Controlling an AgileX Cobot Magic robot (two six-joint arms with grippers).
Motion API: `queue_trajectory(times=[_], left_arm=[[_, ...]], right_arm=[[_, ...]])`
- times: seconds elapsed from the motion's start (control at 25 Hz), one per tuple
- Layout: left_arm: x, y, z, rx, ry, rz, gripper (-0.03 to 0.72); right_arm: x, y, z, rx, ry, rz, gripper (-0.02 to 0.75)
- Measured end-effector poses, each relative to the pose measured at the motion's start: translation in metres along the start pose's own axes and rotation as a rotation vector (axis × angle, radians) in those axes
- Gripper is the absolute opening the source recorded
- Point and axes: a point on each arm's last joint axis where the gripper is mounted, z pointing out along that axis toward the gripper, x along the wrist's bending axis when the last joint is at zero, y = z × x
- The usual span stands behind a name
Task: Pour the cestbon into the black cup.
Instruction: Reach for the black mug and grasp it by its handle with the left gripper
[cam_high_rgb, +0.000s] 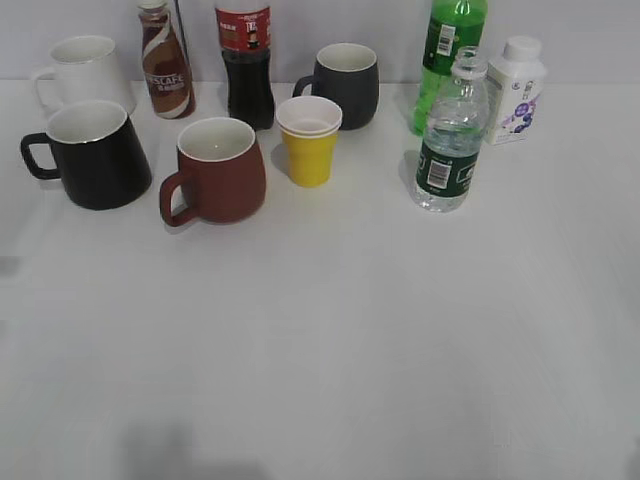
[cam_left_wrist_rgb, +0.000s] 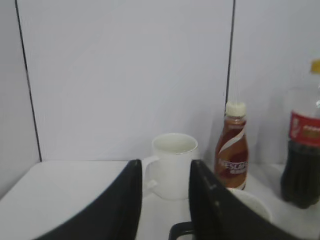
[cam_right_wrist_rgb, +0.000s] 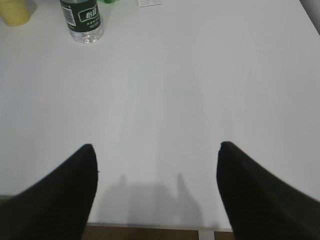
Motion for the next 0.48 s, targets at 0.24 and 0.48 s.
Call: queue_trajectory(times=[0.24,0.48], left_arm=[[0.002,-0.073,0.048,0.154,0.008,0.009,0.268],[0.001,-0.113,0.072,0.246,-0.015,0.020,0.282]], right_arm=[[0.001,0.000,0.000,0.000,0.006,0.004,0.554],[0.001,0.000,0.000,-0.001,0.011,0.006,0.554]])
